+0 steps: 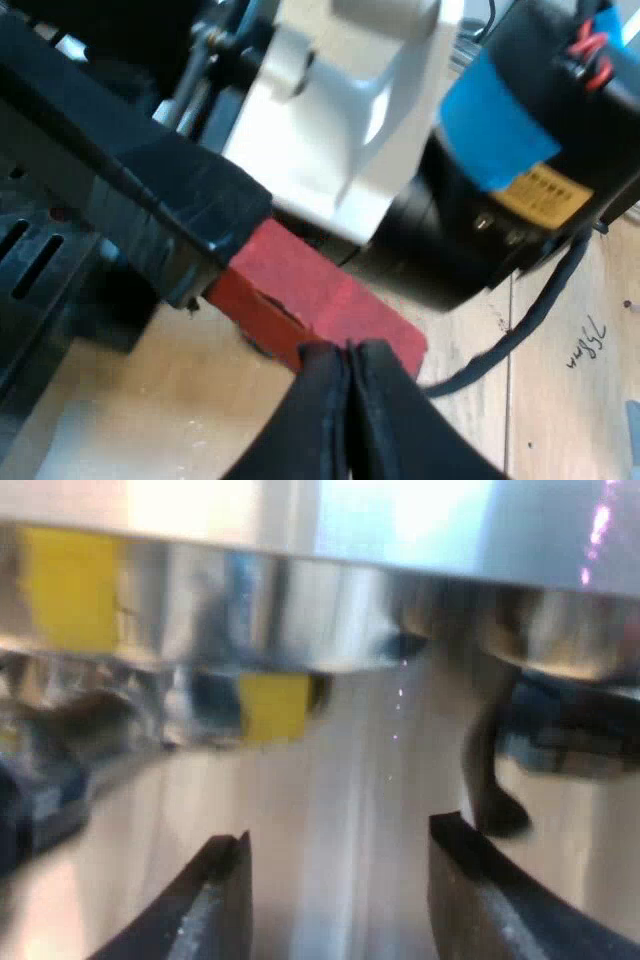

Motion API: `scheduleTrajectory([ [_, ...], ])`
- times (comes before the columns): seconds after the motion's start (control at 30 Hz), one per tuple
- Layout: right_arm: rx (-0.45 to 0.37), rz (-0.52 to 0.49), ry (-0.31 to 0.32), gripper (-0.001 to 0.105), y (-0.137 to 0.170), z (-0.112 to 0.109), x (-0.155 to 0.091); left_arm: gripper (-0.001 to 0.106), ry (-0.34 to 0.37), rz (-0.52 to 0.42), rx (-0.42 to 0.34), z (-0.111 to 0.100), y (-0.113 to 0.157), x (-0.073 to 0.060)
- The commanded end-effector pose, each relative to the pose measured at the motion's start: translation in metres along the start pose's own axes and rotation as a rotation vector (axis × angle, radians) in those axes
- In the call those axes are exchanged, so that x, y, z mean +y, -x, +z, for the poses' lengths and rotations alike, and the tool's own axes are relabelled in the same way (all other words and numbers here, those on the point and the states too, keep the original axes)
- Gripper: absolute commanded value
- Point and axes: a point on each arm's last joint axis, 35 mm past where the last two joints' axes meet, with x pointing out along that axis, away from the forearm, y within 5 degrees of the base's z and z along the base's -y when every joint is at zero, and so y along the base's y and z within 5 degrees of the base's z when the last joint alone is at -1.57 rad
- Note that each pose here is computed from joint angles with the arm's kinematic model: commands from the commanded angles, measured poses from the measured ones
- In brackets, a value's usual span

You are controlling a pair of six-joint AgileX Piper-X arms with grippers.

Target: Put the handle in the coffee machine

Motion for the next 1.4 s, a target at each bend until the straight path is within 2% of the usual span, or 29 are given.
scheduleTrajectory([
  [0.03,0.025,-0.004,0.008,0.044,0.009,0.0,-0.016,0.0,0.034,-0.081,-0.024,-0.002,-0.006,-0.01],
  [0.1,0.048,0.019,0.036,0.044,0.02,-0.003,-0.028,0.0,0.018,-0.079,-0.025,-0.001,-0.006,-0.009],
  [0.3,0.063,0.102,0.108,0.044,0.053,0.011,-0.054,0.0,0.02,-0.079,-0.025,-0.001,-0.006,-0.009],
  [0.43,0.067,0.161,0.072,0.044,0.073,0.027,-0.068,0.0,0.014,-0.077,-0.026,-0.001,-0.006,-0.009],
  [0.63,0.046,0.267,0.025,0.044,0.109,0.063,-0.096,0.0,0.0,-0.085,-0.046,0.0,-0.006,-0.008],
  [0.7,0.045,0.313,-0.04,0.044,0.122,0.073,-0.109,0.0,0.0,-0.093,-0.058,0.001,-0.006,-0.008],
  [0.8,0.048,0.395,-0.1,0.044,0.138,0.082,-0.127,0.0,-0.006,-0.105,-0.044,0.001,-0.01,-0.01],
  [1.0,0.074,0.481,-0.189,0.044,0.159,0.087,-0.155,0.0,-0.043,-0.053,0.019,0.001,-0.011,-0.007],
  [1.17,0.076,0.523,-0.188,0.044,0.171,0.088,-0.166,0.0,-0.065,-0.015,0.033,0.001,-0.009,-0.003],
  [1.33,0.096,0.527,-0.173,0.044,0.172,0.084,-0.168,0.0,-0.056,0.027,-0.002,0.003,0.002,0.001],
  [1.4,0.099,0.528,-0.166,0.044,0.172,0.084,-0.168,0.0,-0.049,0.067,-0.015,0.007,0.014,-0.001],
])
